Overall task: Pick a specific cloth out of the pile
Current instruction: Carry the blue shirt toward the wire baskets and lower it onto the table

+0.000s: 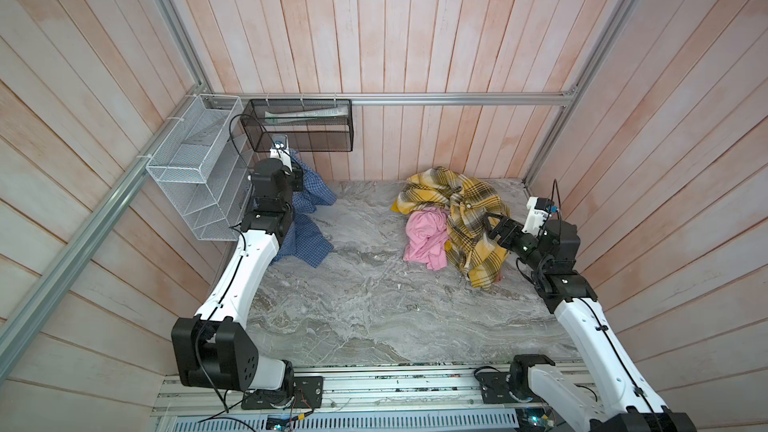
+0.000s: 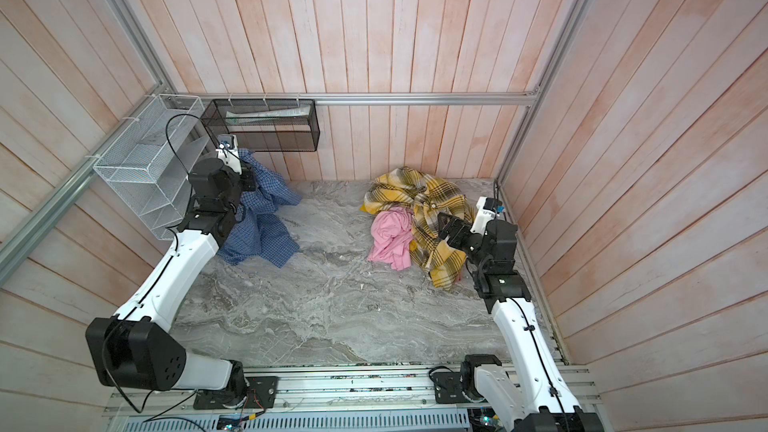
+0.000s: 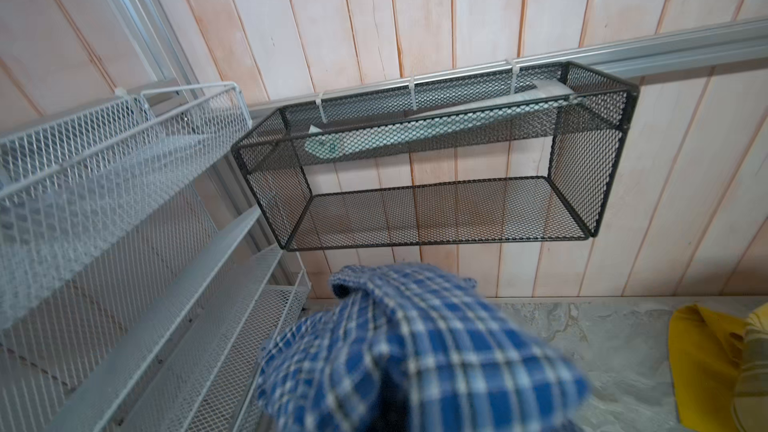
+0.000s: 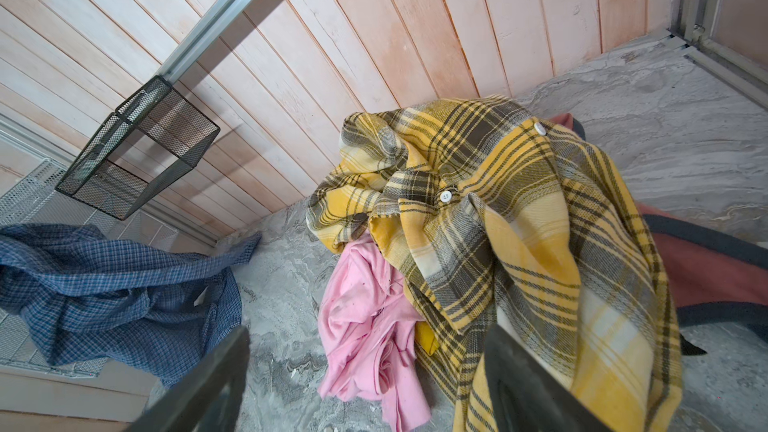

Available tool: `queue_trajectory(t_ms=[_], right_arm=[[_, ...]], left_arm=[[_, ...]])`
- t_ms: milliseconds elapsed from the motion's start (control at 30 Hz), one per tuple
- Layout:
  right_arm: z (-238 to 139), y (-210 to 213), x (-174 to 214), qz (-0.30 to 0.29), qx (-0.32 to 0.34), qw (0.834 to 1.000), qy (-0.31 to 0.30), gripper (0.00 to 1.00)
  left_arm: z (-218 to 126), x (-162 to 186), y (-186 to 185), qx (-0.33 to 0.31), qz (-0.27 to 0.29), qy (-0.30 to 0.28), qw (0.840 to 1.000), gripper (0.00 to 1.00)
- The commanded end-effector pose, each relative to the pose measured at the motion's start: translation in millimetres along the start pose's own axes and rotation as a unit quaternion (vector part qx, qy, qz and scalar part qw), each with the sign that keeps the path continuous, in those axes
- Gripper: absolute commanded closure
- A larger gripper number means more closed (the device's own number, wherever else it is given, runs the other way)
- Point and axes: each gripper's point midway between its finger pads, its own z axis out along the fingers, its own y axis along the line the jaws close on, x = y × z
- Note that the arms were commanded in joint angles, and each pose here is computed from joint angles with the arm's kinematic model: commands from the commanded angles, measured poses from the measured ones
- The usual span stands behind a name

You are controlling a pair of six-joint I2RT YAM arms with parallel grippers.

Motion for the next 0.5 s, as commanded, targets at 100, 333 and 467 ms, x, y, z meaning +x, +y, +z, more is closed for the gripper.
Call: queue_trajectory(t_ms=[100, 333, 467], right_arm=[[4, 2, 6, 0.002, -0.006, 1.0, 0.01, 0.12], [4, 1, 9, 0.002, -0.004, 1.0, 0.014, 0.12], [5, 1, 10, 0.003, -0.006, 1.0, 0.016, 0.12]], left_arm=[[0, 43, -11, 0.017, -0.079, 0.046, 0.996, 0.98], [-6, 83, -11, 0.001, -0.132, 0.095, 0.987, 0.98], [-5, 114, -7, -0.013, -0.141, 0.132, 0.981, 0.98]])
